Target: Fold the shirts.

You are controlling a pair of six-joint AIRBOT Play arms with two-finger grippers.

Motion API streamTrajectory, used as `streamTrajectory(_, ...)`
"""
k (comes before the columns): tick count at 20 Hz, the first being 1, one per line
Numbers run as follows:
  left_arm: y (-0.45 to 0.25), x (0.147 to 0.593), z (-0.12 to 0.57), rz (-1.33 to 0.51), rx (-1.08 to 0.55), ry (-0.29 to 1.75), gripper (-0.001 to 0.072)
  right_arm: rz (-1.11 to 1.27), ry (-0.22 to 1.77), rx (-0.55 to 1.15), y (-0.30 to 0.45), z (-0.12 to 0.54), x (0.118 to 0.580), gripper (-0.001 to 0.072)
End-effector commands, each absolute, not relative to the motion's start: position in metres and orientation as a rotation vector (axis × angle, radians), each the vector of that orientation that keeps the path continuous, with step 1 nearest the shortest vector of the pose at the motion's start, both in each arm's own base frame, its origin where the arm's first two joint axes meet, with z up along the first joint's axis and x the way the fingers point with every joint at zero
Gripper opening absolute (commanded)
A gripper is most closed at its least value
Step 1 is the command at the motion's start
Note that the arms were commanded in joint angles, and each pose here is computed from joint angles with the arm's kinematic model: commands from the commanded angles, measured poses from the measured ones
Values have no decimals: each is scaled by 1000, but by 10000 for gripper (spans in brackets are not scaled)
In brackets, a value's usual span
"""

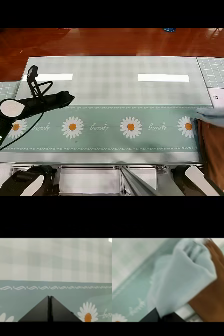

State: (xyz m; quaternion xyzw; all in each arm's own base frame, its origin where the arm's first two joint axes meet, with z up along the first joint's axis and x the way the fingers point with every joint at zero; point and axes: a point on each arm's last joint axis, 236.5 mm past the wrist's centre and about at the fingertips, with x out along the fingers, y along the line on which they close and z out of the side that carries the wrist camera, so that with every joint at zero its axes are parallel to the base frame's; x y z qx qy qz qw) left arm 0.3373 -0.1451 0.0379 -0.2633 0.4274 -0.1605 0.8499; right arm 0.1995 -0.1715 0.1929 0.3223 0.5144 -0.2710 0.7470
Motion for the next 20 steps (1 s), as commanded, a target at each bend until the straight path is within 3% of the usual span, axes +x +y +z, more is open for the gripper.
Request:
streamTrajectory(1, -156, 338, 42, -361, -540, 877, 23, -890, 1279, 817, -178, 133, 96, 15)
streamTrajectory(6, -158, 337, 36, -362, -537, 896, 22, -1250, 1438, 904, -170, 87, 6, 33)
streamTrajectory(7, -158, 336, 33, -362, -537, 910, 22, -1293, 1466, 905, -169, 82, -4, 181)
streamTrajectory(8, -159, 336, 29, -360, -537, 923, 22, -1293, 1476, 908, -170, 76, -4, 397)
streamTrajectory(9, -159, 337, 23, -354, -538, 937, 22, -1288, 1481, 910, -171, 73, -3, 423)
streamTrajectory(12, -155, 346, 3, -317, -545, 969, 22, -1230, 1405, 913, -184, 66, 19, 419)
streamTrajectory(13, -155, 350, 0, -315, -543, 980, 22, -1172, 1322, 921, -193, 66, 41, 386)
streamTrajectory(15, -157, 365, 16, -358, -500, 968, 22, -936, 1118, 940, -202, 81, 111, 48)
streamTrajectory(17, -161, 388, 63, -416, -474, 900, 22, -662, 871, 923, -201, 125, 200, 17)
streamTrajectory(20, -174, 421, 167, -502, -433, 701, 21, -355, 670, 739, -163, 200, 311, 17)
